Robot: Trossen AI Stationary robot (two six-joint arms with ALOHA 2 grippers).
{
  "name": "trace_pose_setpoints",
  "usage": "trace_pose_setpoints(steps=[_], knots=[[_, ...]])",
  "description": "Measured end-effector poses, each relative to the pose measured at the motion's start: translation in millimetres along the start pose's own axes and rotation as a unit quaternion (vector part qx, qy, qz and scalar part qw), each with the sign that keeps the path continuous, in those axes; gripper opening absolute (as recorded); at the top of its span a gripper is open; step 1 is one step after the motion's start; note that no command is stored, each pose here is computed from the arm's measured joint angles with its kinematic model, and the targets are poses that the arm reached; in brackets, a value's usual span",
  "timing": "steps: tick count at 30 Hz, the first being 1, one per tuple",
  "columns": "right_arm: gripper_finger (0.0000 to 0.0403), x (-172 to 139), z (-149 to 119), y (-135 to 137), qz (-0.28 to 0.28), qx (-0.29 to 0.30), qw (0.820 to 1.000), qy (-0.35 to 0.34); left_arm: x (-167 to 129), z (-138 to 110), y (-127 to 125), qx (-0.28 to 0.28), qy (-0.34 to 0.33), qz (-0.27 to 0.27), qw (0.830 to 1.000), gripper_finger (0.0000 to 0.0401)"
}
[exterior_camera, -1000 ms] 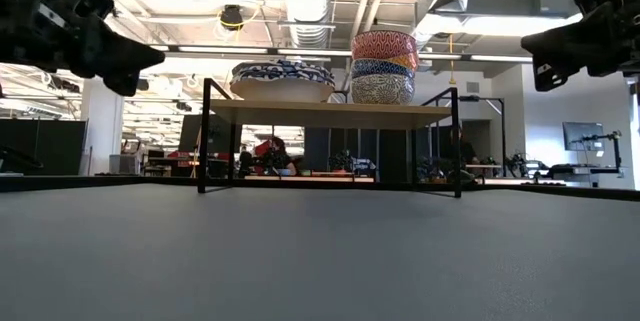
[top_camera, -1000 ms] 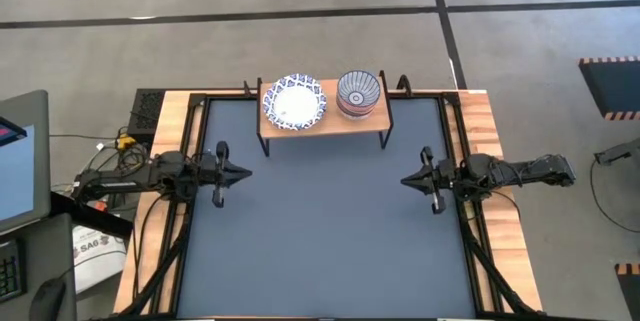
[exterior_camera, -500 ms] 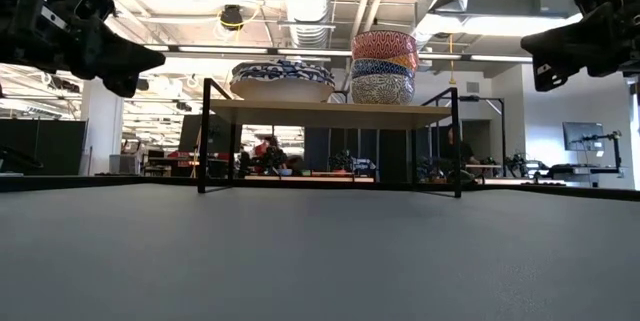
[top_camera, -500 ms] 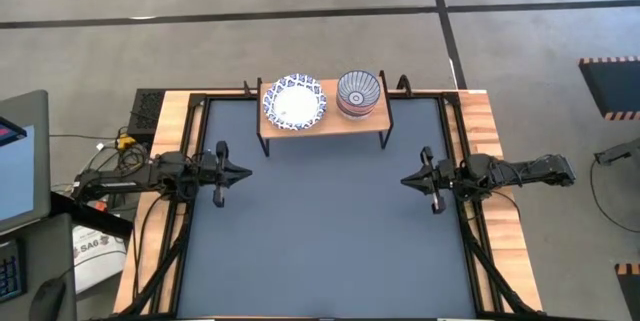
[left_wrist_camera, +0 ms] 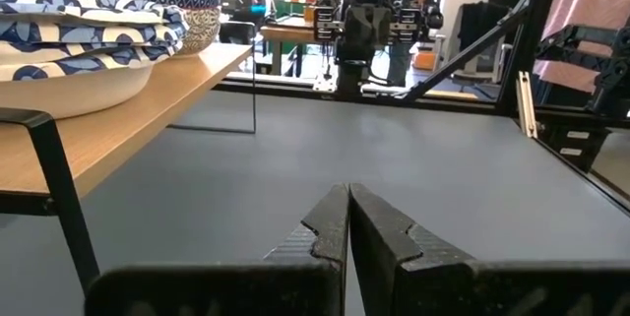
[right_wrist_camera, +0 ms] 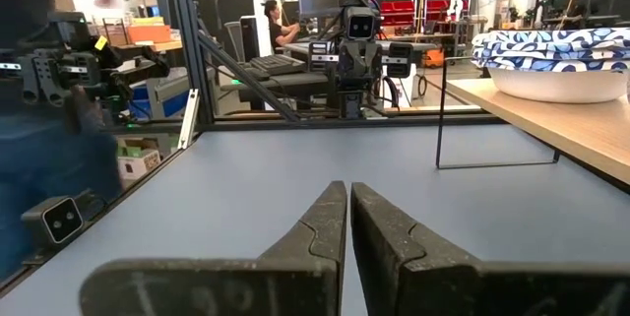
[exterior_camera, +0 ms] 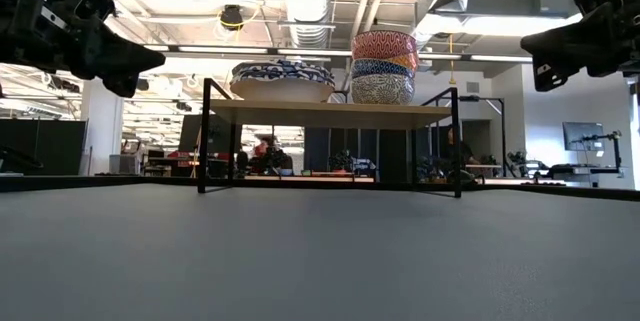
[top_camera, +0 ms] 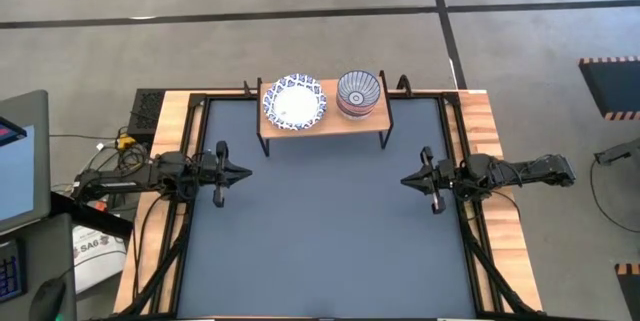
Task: Place and stack bowls onto a shelf
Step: Return to Home Position
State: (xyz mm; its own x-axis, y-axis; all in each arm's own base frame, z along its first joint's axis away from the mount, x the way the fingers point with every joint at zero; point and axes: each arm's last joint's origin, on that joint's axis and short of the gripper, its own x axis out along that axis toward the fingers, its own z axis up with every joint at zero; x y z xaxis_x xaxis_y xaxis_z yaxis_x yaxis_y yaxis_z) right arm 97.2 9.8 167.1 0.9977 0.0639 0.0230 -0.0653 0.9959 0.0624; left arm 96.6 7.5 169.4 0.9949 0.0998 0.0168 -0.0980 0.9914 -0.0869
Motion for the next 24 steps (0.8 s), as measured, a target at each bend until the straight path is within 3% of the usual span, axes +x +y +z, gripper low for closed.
trace_pose_setpoints(steps=[24], knots=[[0.0048,0.0,-0.3,0.0,0.0,0.0,1.0,0.0,-0.1,0.5,0.0,-0.003,-0.001,0.001,1.0,0.0]])
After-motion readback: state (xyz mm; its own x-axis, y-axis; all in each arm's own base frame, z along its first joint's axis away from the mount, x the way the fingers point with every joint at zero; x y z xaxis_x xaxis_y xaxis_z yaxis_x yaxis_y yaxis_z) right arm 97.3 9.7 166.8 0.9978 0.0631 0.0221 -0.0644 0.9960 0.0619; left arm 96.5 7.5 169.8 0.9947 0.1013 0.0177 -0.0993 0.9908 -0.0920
